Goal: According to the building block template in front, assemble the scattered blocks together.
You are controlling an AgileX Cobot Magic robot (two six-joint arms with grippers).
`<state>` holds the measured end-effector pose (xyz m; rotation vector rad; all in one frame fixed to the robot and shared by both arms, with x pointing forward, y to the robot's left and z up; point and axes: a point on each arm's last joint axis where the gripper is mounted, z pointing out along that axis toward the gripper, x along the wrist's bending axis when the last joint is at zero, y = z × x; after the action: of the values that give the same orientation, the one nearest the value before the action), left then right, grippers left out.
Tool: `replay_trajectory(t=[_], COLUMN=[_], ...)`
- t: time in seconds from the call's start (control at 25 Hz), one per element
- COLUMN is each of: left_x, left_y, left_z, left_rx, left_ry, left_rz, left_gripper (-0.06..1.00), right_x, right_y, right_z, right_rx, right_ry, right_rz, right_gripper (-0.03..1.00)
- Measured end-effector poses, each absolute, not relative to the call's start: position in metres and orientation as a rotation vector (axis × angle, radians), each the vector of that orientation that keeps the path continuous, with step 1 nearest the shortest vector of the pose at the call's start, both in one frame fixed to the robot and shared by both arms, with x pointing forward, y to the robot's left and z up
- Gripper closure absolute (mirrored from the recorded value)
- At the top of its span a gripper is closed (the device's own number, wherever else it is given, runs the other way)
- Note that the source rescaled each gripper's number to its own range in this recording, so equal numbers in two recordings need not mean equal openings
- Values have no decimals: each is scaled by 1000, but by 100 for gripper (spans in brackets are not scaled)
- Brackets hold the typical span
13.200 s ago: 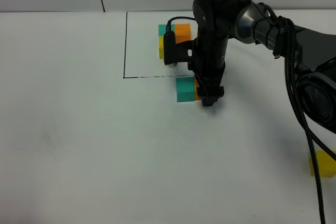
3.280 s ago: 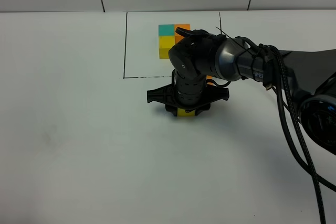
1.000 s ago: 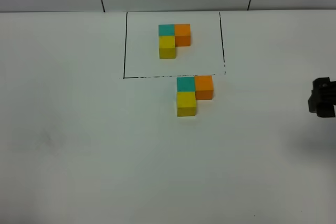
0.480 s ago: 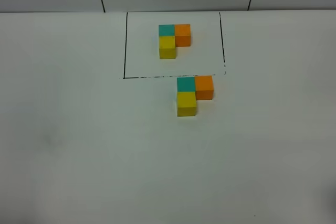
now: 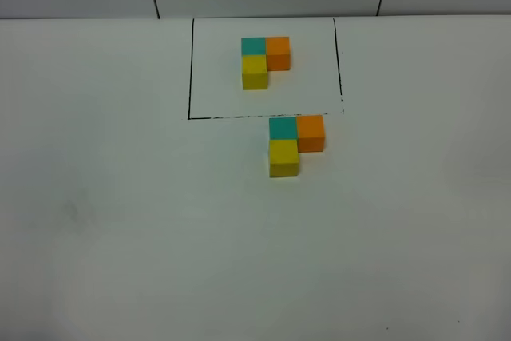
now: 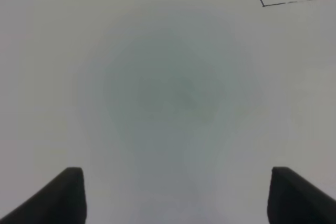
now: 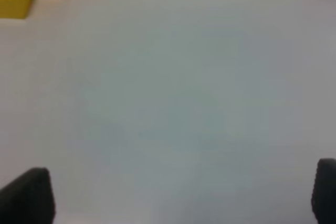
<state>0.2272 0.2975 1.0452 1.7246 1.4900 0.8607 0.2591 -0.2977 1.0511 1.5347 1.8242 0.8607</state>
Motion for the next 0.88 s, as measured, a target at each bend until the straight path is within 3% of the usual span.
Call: replay_trajectory(t=[0.32, 0.88], left_x=[227, 227], left_y=[297, 297], left_z=[1045, 1045], left_rx=[1725, 1725], left_ry=[1490, 1490], left_rz=[861, 861], left_gripper=[32, 32], right_x=[235, 234], right_y=[-298, -298], right_z=[1053, 1053], right_rx=[1409, 1444], right_ry=[1739, 1693], right_rz=[1008, 992], right_gripper=[-2, 3])
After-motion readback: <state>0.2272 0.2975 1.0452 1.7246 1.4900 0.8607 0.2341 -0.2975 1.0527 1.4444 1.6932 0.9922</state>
